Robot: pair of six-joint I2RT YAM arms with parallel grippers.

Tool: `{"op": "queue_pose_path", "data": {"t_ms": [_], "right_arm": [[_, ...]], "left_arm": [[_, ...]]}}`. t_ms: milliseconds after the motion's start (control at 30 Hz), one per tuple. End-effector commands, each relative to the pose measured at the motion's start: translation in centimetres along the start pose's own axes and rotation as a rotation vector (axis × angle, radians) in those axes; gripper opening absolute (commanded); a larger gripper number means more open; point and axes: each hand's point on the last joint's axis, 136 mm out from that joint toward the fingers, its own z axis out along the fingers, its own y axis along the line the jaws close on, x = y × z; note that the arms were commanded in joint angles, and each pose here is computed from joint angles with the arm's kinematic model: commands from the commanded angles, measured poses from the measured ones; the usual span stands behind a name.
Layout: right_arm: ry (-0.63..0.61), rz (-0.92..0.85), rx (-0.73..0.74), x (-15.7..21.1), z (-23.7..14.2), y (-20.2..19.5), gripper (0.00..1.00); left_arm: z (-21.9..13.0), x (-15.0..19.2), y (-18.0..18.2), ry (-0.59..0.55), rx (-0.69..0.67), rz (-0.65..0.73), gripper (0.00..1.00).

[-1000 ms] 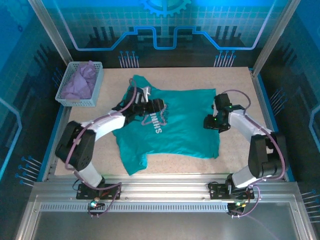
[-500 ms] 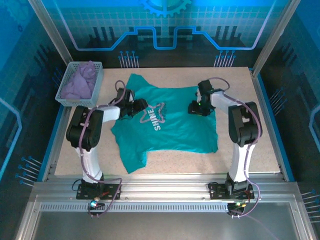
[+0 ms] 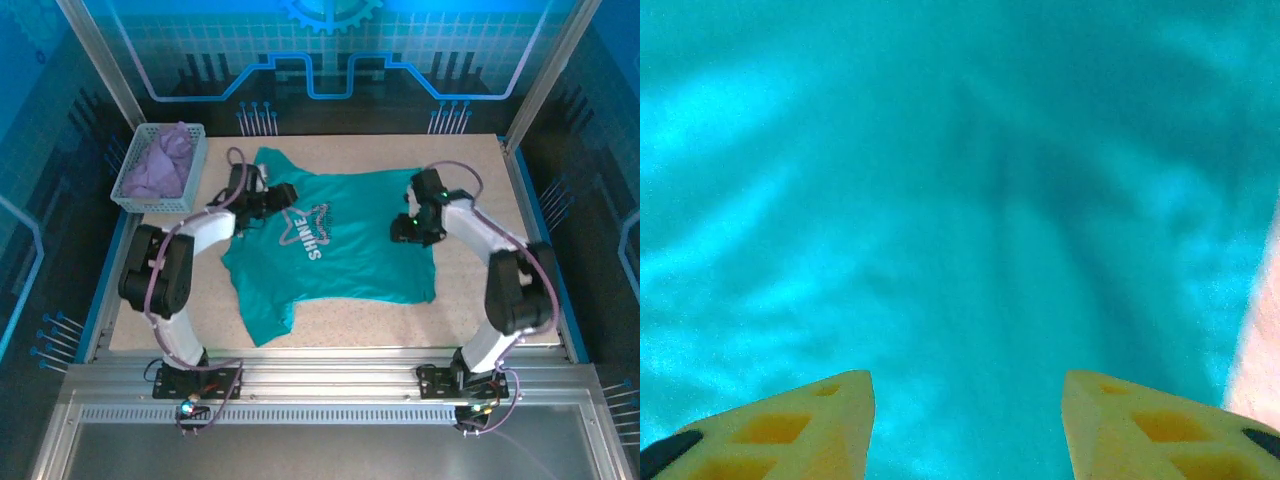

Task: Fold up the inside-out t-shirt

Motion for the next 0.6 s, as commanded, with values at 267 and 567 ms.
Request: {"op": "queue_pose_path", "data": {"t_ms": [267,567], "right_arm": [[-0.108,0.251,-0.122,0.6,-2.8,-5.3,0.53],[-0.085,0.269,-0.131,3.0,-3.1,-5.6,0.53]], "left_arm": [[-0.4,25.9,-17.3,0.318,0.501,1.094,0.59],[4.1,29.4,-12.9,0.466,0.288,1.252,0.58]]}}
